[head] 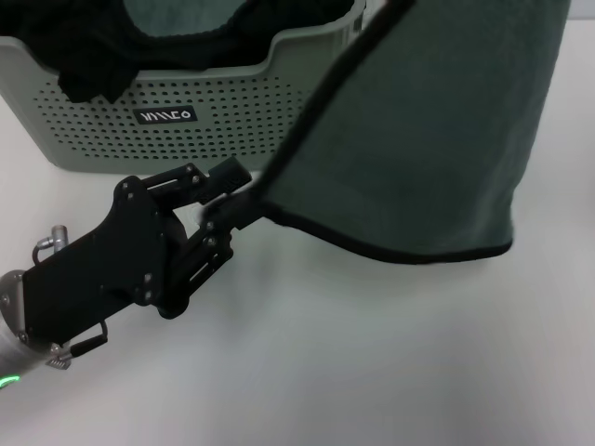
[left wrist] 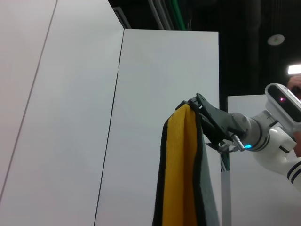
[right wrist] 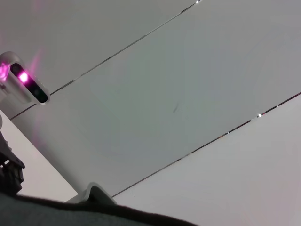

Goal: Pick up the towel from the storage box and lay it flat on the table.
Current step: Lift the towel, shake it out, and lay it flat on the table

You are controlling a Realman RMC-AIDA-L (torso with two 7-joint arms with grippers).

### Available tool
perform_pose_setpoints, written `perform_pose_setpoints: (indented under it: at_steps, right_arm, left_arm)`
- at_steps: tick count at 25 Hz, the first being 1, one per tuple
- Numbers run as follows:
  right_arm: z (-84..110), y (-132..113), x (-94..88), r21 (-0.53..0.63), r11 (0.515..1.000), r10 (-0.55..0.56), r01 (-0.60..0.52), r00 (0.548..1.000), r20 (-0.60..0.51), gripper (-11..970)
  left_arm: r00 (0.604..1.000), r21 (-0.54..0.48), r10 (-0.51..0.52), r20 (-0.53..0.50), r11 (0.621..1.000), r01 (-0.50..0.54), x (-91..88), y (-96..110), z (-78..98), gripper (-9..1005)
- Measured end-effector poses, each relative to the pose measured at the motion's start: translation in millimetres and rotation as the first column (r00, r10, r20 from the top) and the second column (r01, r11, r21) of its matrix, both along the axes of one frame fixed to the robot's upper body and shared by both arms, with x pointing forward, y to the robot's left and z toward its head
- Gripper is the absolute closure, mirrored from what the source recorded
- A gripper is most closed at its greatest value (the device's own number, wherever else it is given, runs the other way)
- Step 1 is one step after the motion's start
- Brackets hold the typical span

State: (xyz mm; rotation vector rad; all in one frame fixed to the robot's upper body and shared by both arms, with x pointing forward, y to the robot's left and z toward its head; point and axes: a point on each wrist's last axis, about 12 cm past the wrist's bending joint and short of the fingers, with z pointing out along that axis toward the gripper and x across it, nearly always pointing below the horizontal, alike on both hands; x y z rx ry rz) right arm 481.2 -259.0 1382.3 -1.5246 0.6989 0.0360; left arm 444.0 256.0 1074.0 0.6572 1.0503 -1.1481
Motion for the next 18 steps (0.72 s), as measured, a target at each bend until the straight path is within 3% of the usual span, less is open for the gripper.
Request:
perform_pose_setpoints:
  at_steps: [11,18]
  right_arm:
    - [1.1,1,-1.8,0.006,1.0,0.02,-0.02,1.0,0.006,933]
    - [-0.2,13,-3.6,-0.015,0.996,0.09,-0.09,0.996,-0.002,931]
  left_arm:
    - [1.0,0.028,-0.006,-0.021,1.0,0.006,6.2,-7,-2.5,733]
    - [0.999,0.014,0.02,-0.026,1.0,-0.019,11.1,-9,-1.7,870]
